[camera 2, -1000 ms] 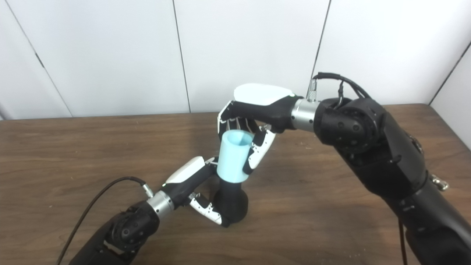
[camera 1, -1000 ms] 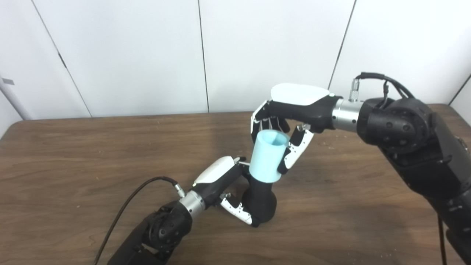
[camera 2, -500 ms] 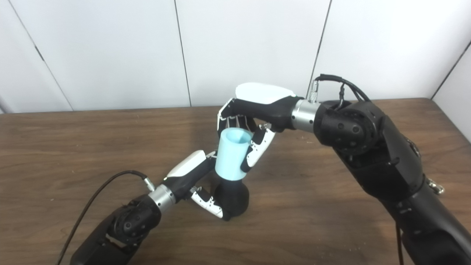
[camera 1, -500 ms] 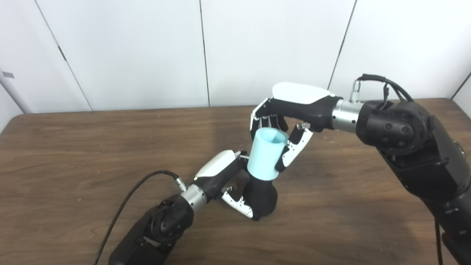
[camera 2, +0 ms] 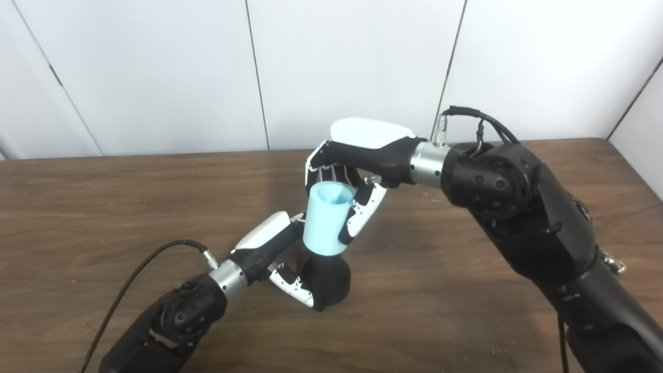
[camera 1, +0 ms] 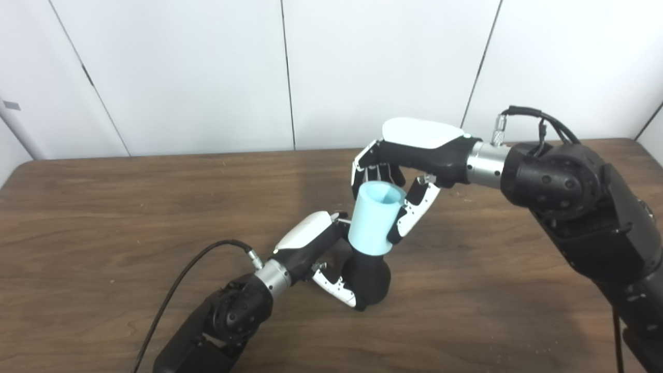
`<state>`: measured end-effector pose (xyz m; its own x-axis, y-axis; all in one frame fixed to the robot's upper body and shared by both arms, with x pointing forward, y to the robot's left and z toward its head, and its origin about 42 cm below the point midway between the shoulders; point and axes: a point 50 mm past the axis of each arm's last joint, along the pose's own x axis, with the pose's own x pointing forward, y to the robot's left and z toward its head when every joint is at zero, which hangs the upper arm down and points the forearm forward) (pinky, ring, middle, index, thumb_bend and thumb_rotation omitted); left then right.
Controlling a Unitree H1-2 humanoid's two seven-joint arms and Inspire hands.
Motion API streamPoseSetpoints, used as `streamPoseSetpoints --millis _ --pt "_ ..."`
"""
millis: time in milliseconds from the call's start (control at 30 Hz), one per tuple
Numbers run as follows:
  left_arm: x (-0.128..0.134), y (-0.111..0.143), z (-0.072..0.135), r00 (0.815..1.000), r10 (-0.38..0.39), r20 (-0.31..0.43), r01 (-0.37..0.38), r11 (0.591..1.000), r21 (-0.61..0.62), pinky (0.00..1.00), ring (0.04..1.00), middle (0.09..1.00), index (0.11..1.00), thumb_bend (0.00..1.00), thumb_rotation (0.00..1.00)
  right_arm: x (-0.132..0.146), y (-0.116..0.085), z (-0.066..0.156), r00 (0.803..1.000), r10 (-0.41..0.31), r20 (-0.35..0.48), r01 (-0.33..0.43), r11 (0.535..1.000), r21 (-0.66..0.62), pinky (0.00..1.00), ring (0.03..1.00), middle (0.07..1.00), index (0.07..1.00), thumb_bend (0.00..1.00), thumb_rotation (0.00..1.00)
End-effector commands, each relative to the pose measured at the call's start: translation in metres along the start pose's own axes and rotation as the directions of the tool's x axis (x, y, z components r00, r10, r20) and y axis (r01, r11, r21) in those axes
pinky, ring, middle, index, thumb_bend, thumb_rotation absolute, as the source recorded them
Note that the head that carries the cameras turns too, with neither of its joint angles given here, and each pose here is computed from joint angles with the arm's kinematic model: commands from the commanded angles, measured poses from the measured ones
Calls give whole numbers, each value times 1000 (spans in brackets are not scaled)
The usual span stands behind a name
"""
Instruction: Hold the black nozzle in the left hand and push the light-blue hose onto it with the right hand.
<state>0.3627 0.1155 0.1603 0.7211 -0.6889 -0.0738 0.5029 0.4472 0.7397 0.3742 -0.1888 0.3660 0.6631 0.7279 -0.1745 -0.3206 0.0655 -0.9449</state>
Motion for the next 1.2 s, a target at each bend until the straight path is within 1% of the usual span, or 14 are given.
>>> streamPoseSetpoints --millis 0,67,167,267,300,500,700,1000,1167 --pt "-7 -28 -17 984 -147 -102 146 989 -16 1000 609 506 472 524 0 -4 -4 5 1000 11 24 -10 998 -55 347 419 463 536 498 0" --pt "-7 -28 -17 984 -147 -103 146 989 -17 1000 609 506 472 524 0 -4 -1 4 999 22 30 -20 998 -60 348 416 468 537 498 0" --pt "-7 -28 -17 983 -149 -105 148 989 -19 1000 609 505 473 524 0 -3 6 4 997 60 45 -56 995 -80 365 414 493 527 499 0" --pt "-7 -27 -16 983 -151 -105 150 988 -18 1000 608 506 472 524 0 -2 7 4 994 91 54 -86 992 -95 376 422 493 517 501 0" --pt "-7 -27 -16 983 -152 -105 151 988 -19 1000 608 507 472 524 0 -2 7 5 994 97 57 -91 991 -98 394 420 488 507 502 0" --pt "-7 -28 -15 982 -155 -105 154 988 -17 1000 608 507 472 524 0 -4 8 7 993 99 70 -91 989 -118 452 426 474 491 504 0" --pt "-7 -27 -16 982 -156 -105 155 988 -18 1000 607 509 471 524 0 -5 13 7 992 92 84 -78 986 -151 476 434 467 486 504 0" --pt "-8 -28 -17 982 -155 -110 153 988 -20 1000 607 511 470 524 0 -1 24 13 991 100 88 -81 976 -202 443 427 481 496 504 0" --pt "-7 -29 -15 982 -156 -110 155 988 -19 1000 607 512 469 523 0 2 28 19 989 112 93 -89 971 -220 389 408 499 519 500 0"
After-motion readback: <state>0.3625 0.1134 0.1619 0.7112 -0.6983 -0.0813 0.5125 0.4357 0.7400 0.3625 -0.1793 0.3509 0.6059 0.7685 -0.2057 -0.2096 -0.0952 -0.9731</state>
